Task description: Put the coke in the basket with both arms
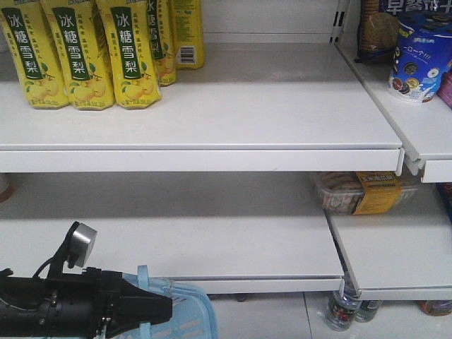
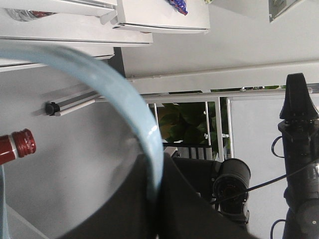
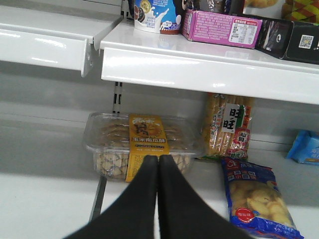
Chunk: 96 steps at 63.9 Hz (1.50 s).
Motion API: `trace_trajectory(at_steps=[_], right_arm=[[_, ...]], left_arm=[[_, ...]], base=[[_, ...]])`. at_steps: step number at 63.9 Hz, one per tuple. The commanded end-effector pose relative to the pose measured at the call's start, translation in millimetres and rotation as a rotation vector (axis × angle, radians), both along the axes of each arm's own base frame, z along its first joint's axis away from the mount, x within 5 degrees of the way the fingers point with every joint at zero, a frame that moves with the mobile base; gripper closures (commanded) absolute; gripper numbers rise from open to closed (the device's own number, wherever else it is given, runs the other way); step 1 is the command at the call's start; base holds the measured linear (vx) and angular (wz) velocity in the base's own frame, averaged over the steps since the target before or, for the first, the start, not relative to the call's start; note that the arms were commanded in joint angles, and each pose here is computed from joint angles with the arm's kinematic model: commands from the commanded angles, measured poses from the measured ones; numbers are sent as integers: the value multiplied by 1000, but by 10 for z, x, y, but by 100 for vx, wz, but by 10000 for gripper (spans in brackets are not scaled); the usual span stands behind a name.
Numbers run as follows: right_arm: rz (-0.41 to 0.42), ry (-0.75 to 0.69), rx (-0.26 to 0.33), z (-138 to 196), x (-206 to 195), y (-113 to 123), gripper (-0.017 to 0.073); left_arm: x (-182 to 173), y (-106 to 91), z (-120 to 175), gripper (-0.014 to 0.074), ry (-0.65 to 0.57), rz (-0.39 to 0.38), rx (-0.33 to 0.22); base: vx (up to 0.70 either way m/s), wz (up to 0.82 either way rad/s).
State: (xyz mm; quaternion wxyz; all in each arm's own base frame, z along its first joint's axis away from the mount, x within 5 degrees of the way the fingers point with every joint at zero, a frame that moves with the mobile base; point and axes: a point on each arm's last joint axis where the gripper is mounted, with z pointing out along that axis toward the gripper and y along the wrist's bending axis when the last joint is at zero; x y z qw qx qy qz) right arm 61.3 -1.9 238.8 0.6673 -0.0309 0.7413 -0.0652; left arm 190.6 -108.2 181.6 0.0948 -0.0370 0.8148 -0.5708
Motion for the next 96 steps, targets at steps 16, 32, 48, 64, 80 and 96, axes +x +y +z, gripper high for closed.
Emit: trace_trajectory(at_steps=[16,32,48,64,80,96], right_arm=[[-19,-96,-8,158,1,-17,568],[-19,-96,-8,158,1,-17,568],[-19,-96,-8,158,1,-17,568],[-19,-96,-8,158,1,-17,568],[-19,-96,-8,158,1,-17,568],[-19,-95,-8,158,1,-16,568]], left_arm=[[-1,-37,195,600,-53,-25,-103],[-184,30,240,600,-192,-144,115],[-403,141,574,600,-486,-100,271],[-694,367,592,600,-603,100,483],[-992,623,409,600,-628,313,662],[-1143,813,306,600,-772,478,790]], base=[[0,0],[0,0],[0,0],[0,0],[0,0],[0,0]])
